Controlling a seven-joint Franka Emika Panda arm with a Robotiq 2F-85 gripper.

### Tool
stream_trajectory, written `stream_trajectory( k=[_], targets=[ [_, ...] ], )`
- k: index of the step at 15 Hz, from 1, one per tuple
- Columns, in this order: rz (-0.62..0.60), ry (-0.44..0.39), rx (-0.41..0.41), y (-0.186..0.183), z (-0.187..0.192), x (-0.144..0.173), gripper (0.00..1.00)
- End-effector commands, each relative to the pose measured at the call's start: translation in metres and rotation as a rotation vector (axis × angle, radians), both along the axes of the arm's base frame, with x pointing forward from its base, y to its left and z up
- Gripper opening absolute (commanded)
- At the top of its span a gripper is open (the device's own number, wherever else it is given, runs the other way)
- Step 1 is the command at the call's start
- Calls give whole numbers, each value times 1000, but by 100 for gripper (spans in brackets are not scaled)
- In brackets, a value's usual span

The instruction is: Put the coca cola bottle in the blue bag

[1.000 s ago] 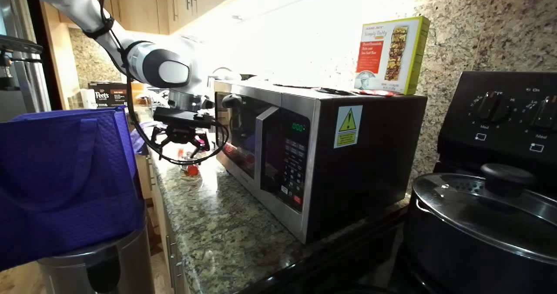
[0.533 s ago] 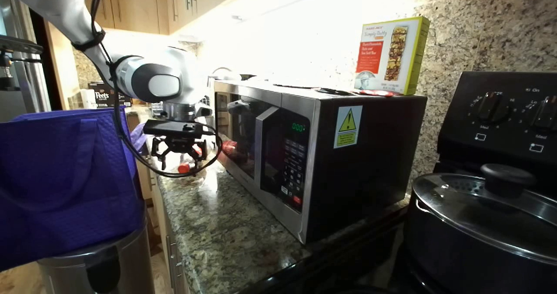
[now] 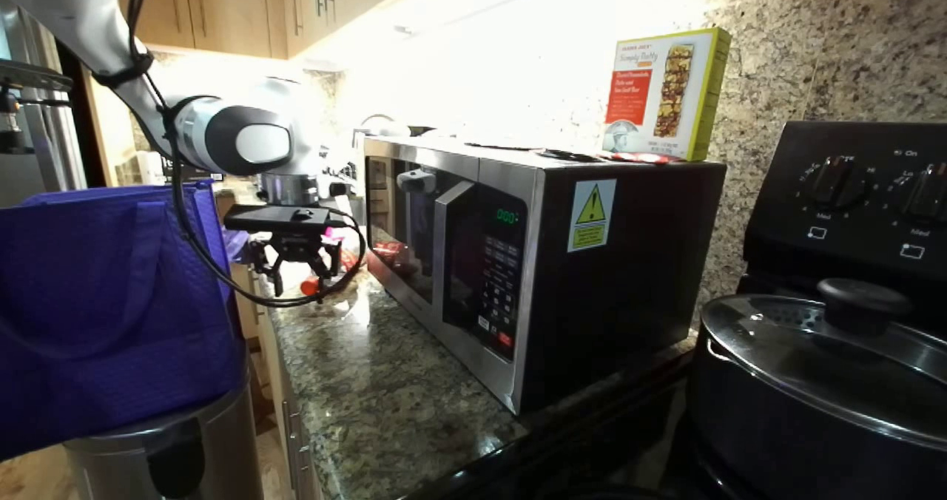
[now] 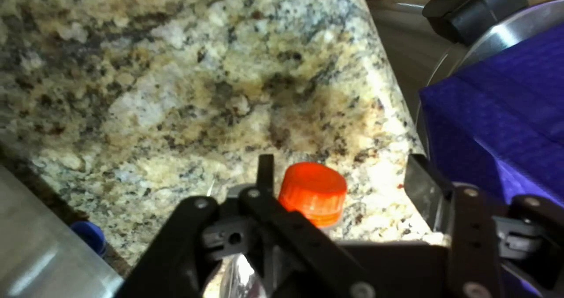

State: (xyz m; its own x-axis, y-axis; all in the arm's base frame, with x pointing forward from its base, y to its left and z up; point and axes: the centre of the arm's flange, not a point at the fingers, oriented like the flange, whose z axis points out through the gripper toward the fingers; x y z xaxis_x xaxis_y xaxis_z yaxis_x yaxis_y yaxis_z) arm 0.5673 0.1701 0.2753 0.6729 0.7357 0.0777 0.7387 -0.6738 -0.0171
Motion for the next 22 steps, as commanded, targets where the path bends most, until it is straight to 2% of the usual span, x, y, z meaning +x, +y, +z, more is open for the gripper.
stream_trajectory(
  k=[1,6,10,13,15,17,20,21,22],
  targets=[
    [3,-20,-17,6,12,-11,46],
    [29,-31,-16,11,17,-8,13],
    [14,-40,-12,6,36,-27,15],
    [-65,-58,-37,1,72,-64,15],
    [-78,-31,-6,1,94,-87,15],
    [-84,-19,-12,5,116,-112,15],
    [-109,-49,-72,22,158,-150,15],
    [-80,-17,-44,16,126,-113,37],
    [-88,-30,-50,21,140,-125,37]
  ],
)
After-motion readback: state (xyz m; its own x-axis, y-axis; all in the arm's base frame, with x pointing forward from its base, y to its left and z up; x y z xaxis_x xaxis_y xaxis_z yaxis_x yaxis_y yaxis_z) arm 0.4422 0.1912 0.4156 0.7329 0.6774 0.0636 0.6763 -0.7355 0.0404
